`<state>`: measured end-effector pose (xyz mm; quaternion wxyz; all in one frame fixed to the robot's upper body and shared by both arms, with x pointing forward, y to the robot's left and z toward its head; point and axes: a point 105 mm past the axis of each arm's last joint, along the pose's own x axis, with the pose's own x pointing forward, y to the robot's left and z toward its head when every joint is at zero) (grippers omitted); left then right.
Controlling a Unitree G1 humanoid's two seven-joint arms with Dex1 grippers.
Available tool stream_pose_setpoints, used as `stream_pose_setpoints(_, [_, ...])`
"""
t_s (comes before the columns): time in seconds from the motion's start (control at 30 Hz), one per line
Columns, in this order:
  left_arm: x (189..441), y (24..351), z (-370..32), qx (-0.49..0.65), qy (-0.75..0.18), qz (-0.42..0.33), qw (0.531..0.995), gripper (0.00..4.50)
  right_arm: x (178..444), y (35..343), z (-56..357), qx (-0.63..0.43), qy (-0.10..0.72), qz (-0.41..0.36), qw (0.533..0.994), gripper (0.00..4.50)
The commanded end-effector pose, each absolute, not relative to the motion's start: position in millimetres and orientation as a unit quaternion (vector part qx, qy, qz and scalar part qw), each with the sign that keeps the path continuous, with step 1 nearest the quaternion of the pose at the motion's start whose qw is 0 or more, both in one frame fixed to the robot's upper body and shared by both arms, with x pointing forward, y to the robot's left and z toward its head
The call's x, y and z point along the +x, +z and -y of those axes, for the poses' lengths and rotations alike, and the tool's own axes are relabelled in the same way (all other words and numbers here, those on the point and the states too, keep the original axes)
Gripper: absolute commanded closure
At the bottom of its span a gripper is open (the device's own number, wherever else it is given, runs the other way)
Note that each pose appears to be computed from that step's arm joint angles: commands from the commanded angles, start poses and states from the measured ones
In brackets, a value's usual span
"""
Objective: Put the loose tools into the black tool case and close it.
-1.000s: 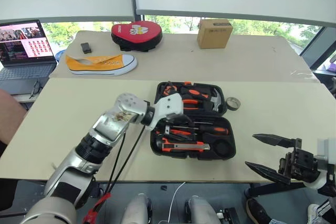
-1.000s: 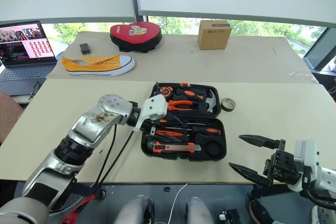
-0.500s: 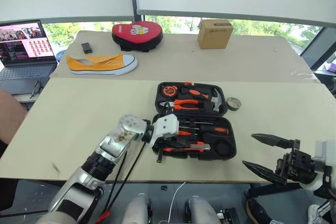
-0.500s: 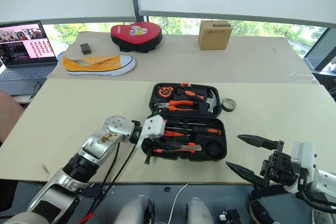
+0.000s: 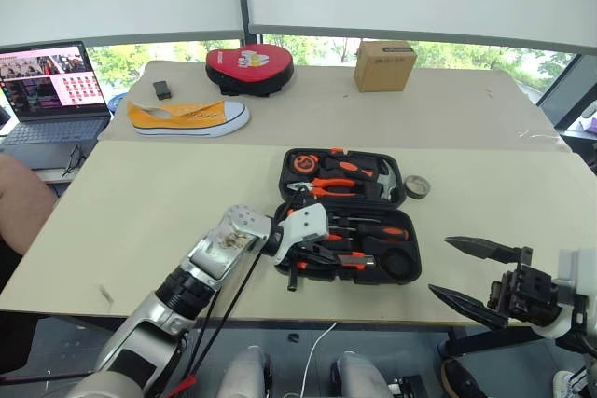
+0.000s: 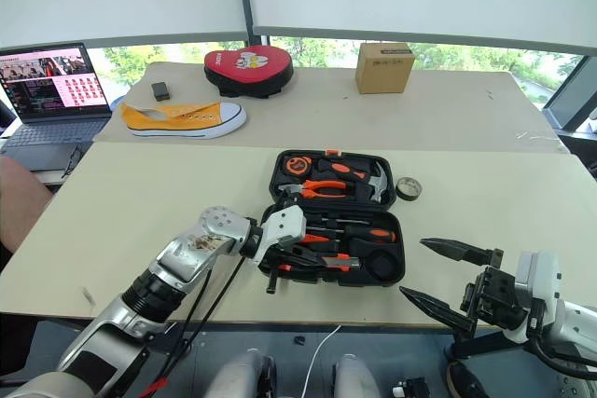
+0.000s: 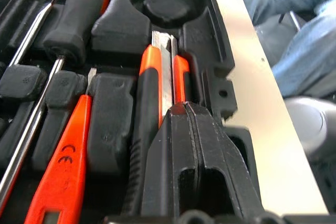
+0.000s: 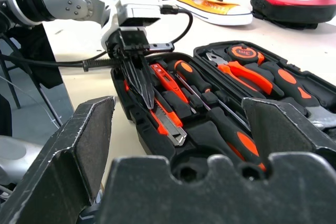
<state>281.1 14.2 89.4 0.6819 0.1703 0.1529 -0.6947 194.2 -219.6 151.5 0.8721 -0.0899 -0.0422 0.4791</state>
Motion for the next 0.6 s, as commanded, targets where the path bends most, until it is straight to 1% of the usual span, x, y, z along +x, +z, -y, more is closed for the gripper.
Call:
stream_pose_setpoints(0.03, [281.1,105.2,-14.5,0.168,-0.703,-0.102,0.684,4.46,191.1,159.2,219.6,-0.094,0.478,0.056,0.871,0.00])
stream_pose_setpoints(0.17, [289.4,121.7,-10.8,0.165,-0.693,-0.063,0.699,4.46,191.6,158.5,219.1,-0.092,0.478,0.056,0.872,0.00])
stream_pose_setpoints(0.27, [291.6,115.2,-11.6,0.190,-0.691,-0.069,0.694,4.46,192.6,156.8,217.3,-0.089,0.479,0.056,0.872,0.00])
stream_pose_setpoints(0.4, [283.4,96.3,-15.1,0.200,-0.703,-0.106,0.674,4.46,193.4,156.0,215.5,-0.087,0.480,0.058,0.871,0.00])
stream_pose_setpoints(0.6, [287.2,63.2,-25.5,0.226,-0.677,-0.169,0.679,4.46,193.1,154.7,216.0,-0.085,0.477,0.057,0.873,0.00])
